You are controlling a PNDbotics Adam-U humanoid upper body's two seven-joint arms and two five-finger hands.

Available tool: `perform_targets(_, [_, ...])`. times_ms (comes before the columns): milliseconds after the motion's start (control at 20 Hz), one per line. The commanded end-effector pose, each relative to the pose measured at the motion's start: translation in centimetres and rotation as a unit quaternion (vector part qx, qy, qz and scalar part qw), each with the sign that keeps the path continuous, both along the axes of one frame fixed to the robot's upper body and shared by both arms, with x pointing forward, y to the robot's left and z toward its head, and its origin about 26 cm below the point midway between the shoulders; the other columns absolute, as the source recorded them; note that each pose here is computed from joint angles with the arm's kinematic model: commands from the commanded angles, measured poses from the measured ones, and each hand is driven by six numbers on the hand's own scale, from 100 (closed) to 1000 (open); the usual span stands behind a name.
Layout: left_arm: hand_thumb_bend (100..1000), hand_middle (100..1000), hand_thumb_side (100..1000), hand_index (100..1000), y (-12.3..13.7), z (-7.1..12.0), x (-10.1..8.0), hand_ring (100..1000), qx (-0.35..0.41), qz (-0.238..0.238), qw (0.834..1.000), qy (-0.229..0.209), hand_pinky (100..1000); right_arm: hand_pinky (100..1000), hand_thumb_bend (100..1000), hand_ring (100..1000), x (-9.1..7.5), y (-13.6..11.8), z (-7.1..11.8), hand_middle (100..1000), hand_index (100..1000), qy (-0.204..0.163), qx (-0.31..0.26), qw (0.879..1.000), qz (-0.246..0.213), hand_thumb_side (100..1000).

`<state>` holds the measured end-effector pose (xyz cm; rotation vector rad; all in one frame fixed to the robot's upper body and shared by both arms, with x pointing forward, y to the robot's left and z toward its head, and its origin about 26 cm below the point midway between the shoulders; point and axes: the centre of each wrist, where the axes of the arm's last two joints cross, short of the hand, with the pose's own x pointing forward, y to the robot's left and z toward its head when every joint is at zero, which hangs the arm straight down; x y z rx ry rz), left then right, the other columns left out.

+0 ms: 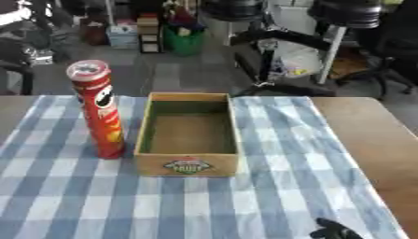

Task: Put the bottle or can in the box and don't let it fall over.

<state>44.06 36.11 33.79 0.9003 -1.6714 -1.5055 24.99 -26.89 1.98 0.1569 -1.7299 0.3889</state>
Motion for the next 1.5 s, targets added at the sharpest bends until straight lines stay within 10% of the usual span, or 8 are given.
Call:
perform_targets(50, [492, 859, 718, 879, -0.3, 0.8, 0.3, 847, 0.014, 0.002, 1.000, -0.011, 764, 522, 100, 585, 0.2, -0.2, 0.4, 655, 843, -0.006, -0.006, 1.000, 0.008, 680])
perform_targets(1500, [493, 873, 718, 889, -0.2, -2.3, 1.4, 874, 0.058, 0.024, 0.998, 0.013, 822, 521, 100, 586, 0.6, 0.2, 0.3, 655, 845, -0.006, -0.008, 1.000, 0.011, 688])
